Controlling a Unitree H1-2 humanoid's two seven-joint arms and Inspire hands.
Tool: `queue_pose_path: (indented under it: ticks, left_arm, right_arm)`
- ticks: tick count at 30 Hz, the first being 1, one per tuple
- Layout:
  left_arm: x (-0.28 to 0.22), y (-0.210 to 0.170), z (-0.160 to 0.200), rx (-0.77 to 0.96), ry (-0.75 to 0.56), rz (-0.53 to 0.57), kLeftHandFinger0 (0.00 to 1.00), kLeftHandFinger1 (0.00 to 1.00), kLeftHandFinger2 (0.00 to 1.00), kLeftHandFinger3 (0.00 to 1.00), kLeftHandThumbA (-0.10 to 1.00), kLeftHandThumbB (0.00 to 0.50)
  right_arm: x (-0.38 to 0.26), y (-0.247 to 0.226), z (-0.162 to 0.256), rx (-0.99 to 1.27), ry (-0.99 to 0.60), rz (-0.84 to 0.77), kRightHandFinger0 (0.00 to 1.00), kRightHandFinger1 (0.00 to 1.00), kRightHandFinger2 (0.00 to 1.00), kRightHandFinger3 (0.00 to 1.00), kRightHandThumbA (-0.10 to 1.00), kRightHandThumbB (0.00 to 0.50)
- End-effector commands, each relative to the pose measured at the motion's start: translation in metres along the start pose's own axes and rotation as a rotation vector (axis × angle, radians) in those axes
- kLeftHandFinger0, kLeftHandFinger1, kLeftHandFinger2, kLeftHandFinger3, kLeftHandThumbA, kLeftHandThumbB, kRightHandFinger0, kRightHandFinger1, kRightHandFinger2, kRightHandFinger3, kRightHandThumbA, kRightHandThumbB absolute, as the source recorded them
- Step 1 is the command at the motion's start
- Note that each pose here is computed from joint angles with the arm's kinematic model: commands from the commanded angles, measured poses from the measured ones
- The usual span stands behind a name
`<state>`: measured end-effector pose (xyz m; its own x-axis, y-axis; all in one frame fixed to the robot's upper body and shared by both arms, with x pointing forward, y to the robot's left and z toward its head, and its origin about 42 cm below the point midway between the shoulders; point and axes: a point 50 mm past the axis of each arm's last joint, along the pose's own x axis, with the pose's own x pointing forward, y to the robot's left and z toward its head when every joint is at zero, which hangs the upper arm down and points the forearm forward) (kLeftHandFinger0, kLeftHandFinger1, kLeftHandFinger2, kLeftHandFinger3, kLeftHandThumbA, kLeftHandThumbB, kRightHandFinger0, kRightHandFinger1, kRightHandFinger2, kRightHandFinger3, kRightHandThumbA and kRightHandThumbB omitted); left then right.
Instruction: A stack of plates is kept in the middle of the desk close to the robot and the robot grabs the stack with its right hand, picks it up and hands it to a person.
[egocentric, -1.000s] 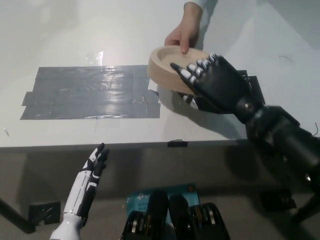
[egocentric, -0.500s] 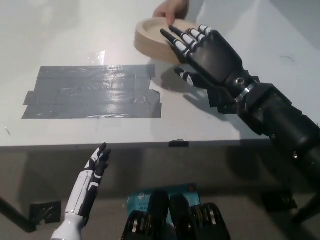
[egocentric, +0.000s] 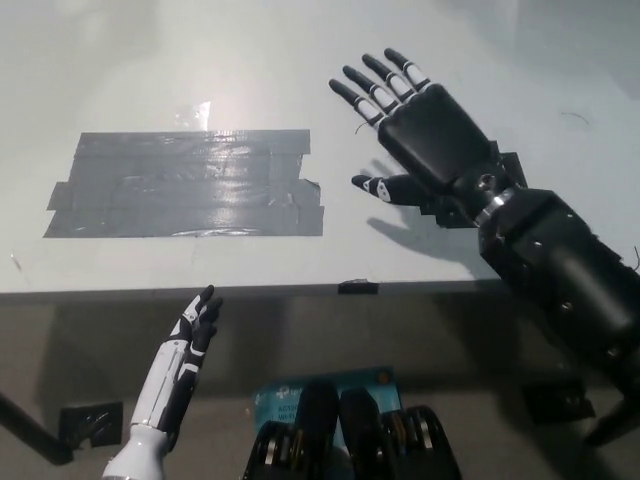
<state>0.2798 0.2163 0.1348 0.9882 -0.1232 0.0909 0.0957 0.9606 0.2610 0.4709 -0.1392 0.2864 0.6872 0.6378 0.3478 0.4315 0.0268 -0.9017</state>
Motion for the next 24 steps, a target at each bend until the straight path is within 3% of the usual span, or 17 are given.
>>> queue_pose_path:
  ticks: [1,5,11,12,14,21,24]
  left_arm:
    - [0.006,0.005,0.014,0.033,-0.061,-0.006,1.00,1.00,1.00,1.00,1.00,0.000]
    - [0.004,0.004,0.014,0.030,-0.059,-0.001,1.00,1.00,1.00,1.00,1.00,0.000]
    - [0.005,0.009,0.016,0.028,-0.071,0.009,1.00,1.00,1.00,1.00,1.00,0.000]
    - [0.005,0.011,0.016,0.029,-0.070,0.012,1.00,1.00,1.00,1.00,1.00,0.000]
    - [0.005,0.012,0.015,0.029,-0.063,0.015,1.00,1.00,1.00,1.00,1.00,0.000]
    - [0.003,0.007,0.009,0.008,-0.043,0.012,1.00,1.00,1.00,1.00,1.00,0.000]
    - [-0.002,0.008,0.007,0.012,-0.034,0.012,1.00,1.00,1.00,1.00,1.00,0.000]
  right_arm:
    - [-0.017,-0.062,-0.018,0.047,0.033,-0.084,1.00,1.00,1.00,1.00,0.85,0.500]
    - [-0.045,-0.093,-0.012,0.093,-0.002,-0.172,1.00,1.00,1.00,1.00,0.87,0.500]
    - [-0.146,-0.154,0.020,0.298,0.012,-0.352,1.00,1.00,1.00,1.00,0.87,0.500]
    - [-0.155,-0.155,0.025,0.331,0.016,-0.366,1.00,1.00,1.00,1.00,0.89,0.491]
    - [-0.189,-0.158,0.042,0.431,0.014,-0.377,1.00,1.00,1.00,1.00,0.80,0.470]
    - [-0.253,-0.141,0.101,0.839,0.034,-0.274,1.00,1.00,1.00,1.00,0.72,0.441]
    - [-0.271,-0.104,0.103,1.007,0.193,-0.297,1.00,1.00,1.00,1.00,0.83,0.425]
